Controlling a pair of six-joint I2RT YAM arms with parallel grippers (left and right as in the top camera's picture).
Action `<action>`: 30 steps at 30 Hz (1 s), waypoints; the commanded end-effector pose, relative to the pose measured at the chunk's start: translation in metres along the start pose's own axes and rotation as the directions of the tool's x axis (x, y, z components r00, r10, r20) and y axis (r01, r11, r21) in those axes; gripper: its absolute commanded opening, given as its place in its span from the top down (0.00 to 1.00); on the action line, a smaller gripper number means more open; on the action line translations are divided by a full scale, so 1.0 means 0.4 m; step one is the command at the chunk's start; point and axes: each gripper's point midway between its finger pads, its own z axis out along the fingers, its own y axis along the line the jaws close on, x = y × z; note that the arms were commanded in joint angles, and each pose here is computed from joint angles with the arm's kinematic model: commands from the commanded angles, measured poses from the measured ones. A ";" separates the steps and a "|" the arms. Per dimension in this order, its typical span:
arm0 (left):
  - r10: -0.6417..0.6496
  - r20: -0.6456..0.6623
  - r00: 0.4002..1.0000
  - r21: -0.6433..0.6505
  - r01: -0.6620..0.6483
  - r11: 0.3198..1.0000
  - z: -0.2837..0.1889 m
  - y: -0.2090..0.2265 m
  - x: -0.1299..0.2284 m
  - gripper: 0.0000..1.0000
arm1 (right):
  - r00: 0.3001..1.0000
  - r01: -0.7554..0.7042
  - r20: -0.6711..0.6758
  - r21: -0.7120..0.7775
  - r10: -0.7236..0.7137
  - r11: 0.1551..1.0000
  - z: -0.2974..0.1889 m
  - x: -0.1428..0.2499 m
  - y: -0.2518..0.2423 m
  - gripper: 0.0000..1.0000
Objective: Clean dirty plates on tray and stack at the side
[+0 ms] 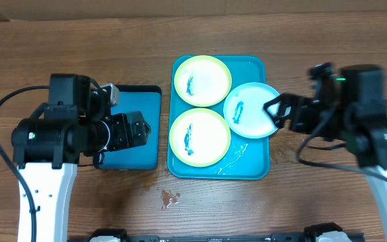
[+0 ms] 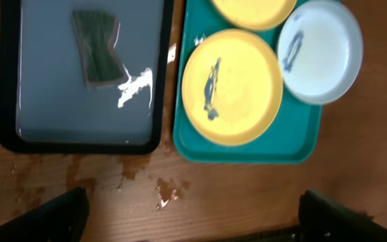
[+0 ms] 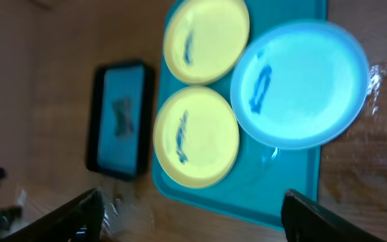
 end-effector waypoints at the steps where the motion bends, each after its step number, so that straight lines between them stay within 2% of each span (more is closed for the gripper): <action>1: 0.073 -0.014 0.997 0.016 -0.073 0.997 -0.005 -0.007 -0.003 0.08 | 0.988 0.036 -0.153 0.109 -0.019 0.993 0.113 0.088 -0.045 0.19; 3: 0.061 -0.020 0.998 -0.014 -0.061 0.998 -0.005 0.006 0.001 0.13 | 0.975 0.046 -0.220 0.134 -0.016 0.990 0.188 0.135 -0.055 0.20; 7: -0.032 -0.007 0.999 -0.103 0.032 0.994 -0.018 0.043 0.011 0.12 | 0.962 0.107 -0.270 0.223 -0.044 0.969 0.333 0.190 -0.108 0.26; 10: -0.095 0.043 0.994 -0.206 0.102 0.973 -0.039 0.088 0.012 0.11 | 0.945 0.116 -0.323 0.216 -0.041 0.969 0.415 0.227 -0.128 0.36; 13: -0.176 0.138 0.975 -0.315 0.212 0.925 -0.071 0.142 0.007 0.08 | 0.930 0.120 -0.366 0.220 -0.032 0.968 0.475 0.255 -0.143 0.53; 16: -0.211 0.188 0.959 -0.332 0.264 0.906 -0.082 0.154 -0.001 0.00 | 0.930 0.121 -0.367 0.217 -0.034 0.969 0.517 0.257 -0.145 0.56; 21: -0.210 0.210 0.955 -0.329 0.271 0.905 -0.077 0.155 -0.022 0.00 | 0.930 0.145 -0.361 0.194 -0.067 0.970 0.584 0.261 -0.138 0.57; 23: -0.209 0.212 0.955 -0.341 0.272 0.900 -0.073 0.161 -0.029 0.00 | 0.928 0.147 -0.366 0.204 -0.064 0.968 0.604 0.268 -0.147 0.65; 27: -0.214 0.190 0.958 -0.369 0.272 0.889 -0.052 0.174 -0.032 0.00 | 0.944 0.094 -0.329 0.314 0.015 0.945 0.618 0.261 -0.196 0.87; 30: -0.215 0.144 0.966 -0.359 0.253 0.898 -0.009 0.172 -0.031 0.00 | 0.946 0.092 -0.322 0.323 0.018 0.942 0.617 0.257 -0.201 0.95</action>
